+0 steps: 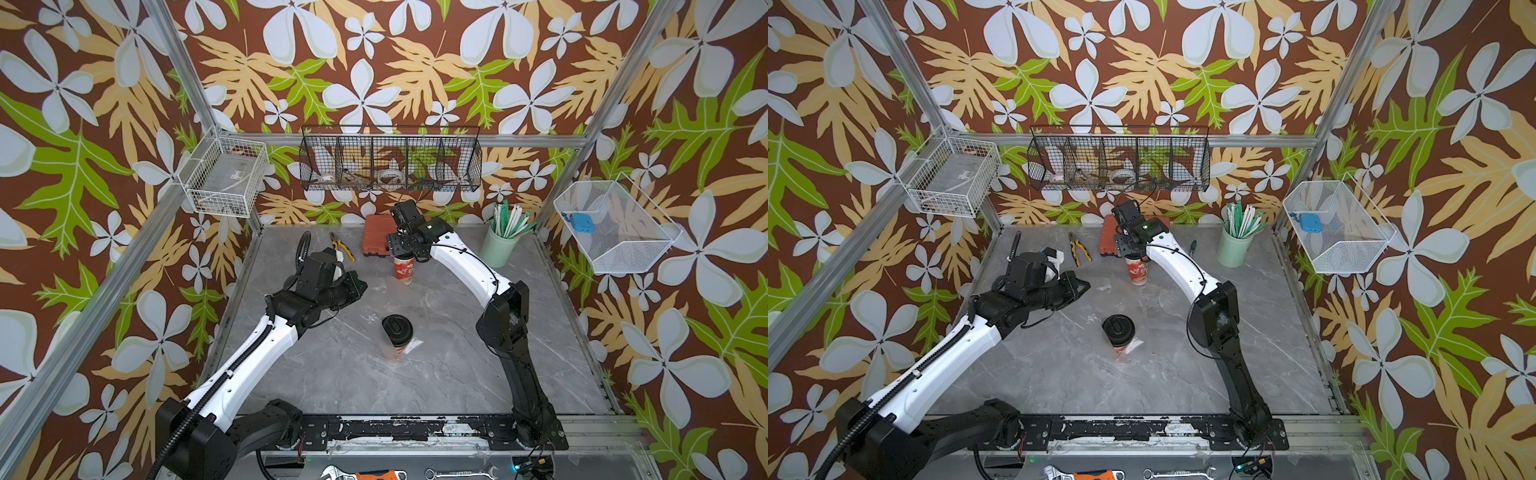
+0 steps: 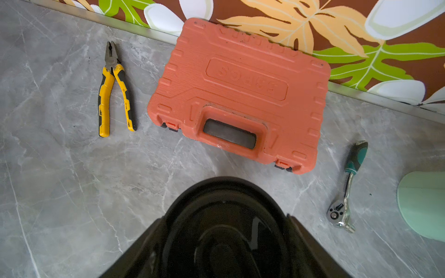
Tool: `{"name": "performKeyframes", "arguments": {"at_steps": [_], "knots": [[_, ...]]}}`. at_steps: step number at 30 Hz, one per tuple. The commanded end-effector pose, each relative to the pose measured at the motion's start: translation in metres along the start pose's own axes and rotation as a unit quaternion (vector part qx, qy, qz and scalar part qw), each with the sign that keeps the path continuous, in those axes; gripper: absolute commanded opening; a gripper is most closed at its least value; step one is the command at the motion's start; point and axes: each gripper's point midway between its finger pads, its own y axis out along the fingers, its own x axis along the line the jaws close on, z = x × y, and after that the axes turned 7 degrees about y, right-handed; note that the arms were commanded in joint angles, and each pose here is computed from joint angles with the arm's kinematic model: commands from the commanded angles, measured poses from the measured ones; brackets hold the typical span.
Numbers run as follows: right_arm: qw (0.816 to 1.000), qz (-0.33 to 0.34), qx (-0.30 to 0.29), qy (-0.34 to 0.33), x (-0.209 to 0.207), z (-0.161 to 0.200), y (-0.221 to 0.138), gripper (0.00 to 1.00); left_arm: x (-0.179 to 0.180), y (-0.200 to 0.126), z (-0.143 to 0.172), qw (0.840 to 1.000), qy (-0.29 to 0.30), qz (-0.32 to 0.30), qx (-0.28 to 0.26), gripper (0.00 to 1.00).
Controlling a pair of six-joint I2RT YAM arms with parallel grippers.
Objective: Pack milk tea into plastic carrier bags
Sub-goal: Pick up the milk tea cup at the center of the board.
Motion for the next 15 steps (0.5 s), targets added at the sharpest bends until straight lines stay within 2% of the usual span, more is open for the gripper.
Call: {"name": "performKeyframes", "arguments": {"at_steps": [1,5,15], "knots": [[1.000,0.011,0.028,-0.009,-0.004,0.017,0.006,0.72,0.002,-0.002,-0.003,1.000,-0.004,-0.006,-0.008,0.00],[1.000,0.017,0.025,-0.006,-0.006,0.015,0.005,0.67,0.002,-0.003,-0.002,1.000,-0.005,-0.008,-0.007,0.00],[0.999,0.037,-0.007,-0.003,-0.022,0.000,-0.036,0.65,0.001,-0.006,-0.003,1.000,-0.002,-0.008,-0.011,0.00]]}}
